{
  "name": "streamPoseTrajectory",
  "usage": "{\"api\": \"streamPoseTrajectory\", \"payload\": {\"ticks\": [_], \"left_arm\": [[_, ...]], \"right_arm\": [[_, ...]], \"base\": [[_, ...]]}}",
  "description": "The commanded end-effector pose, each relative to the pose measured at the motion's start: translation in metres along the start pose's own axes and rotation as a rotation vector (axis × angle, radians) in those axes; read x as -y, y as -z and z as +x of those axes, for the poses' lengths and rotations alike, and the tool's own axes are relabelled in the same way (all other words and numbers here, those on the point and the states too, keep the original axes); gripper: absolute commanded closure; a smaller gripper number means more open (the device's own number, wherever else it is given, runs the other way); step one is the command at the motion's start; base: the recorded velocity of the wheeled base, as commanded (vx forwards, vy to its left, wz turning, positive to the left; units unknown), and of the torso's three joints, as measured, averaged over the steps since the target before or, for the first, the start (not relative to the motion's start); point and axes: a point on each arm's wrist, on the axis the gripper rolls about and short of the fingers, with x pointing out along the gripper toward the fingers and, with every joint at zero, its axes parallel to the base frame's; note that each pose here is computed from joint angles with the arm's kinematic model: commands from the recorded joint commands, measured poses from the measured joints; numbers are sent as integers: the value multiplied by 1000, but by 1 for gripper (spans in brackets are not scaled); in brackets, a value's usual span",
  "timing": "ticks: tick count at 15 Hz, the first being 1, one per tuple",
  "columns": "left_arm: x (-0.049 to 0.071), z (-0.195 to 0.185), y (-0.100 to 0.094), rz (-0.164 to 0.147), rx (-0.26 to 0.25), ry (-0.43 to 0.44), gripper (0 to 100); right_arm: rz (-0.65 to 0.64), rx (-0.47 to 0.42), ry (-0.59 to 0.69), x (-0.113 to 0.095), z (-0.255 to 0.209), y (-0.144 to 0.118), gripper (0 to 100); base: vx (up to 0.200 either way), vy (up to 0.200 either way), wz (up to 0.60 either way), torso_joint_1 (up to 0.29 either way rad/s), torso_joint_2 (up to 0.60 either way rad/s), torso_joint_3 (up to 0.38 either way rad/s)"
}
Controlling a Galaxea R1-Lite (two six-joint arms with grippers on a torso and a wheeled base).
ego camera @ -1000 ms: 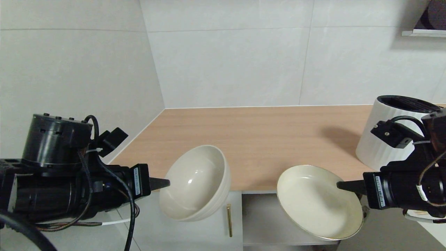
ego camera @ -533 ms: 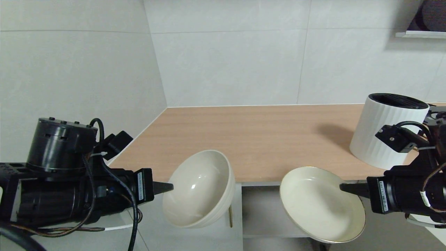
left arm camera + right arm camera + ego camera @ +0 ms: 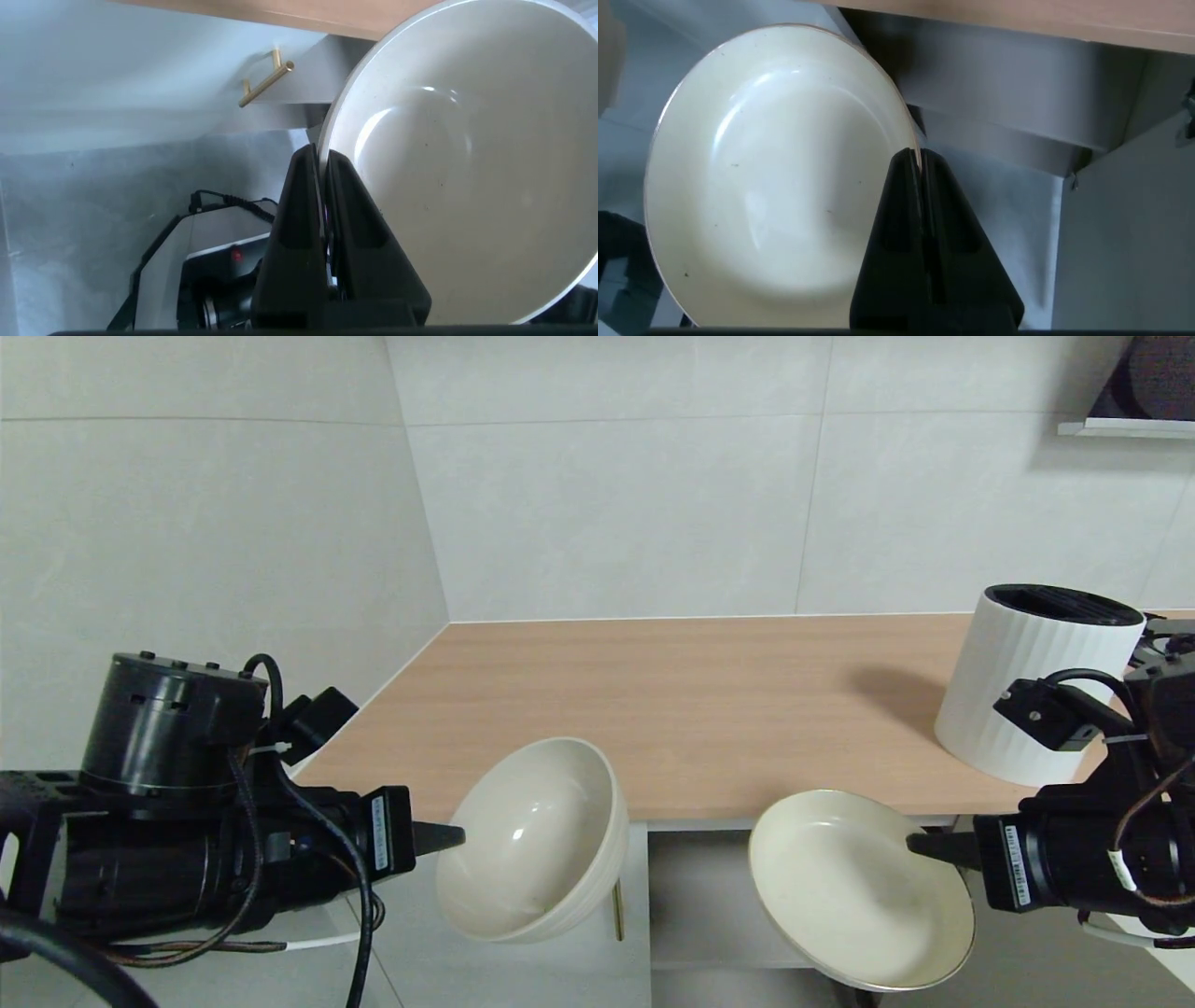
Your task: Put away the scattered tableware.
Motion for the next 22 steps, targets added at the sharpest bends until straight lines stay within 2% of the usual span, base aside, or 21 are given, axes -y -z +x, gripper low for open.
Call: {"api": "streamPoseTrajectory", "payload": {"ticks": [1,6,16,22], "left_arm": [[0,1,0,-1,-3,-2,100],[0,2,0,-3,-1,-5,100],[0,1,-1,-3,2,-4,100],[0,0,-2,-1,9,-1,100]], "right_arm": [[2,-11,6,1,3,0,100],[4,-23,11,2,6,1,100],[3,-40,16,3,11,4,100],[4,-49,19,3,13,5,100]], "base": [[0,0,0,0,0,0],[0,0,0,-117,291,166],[0,0,0,-175,462,289],[0,0,0,-107,428,311]]}}
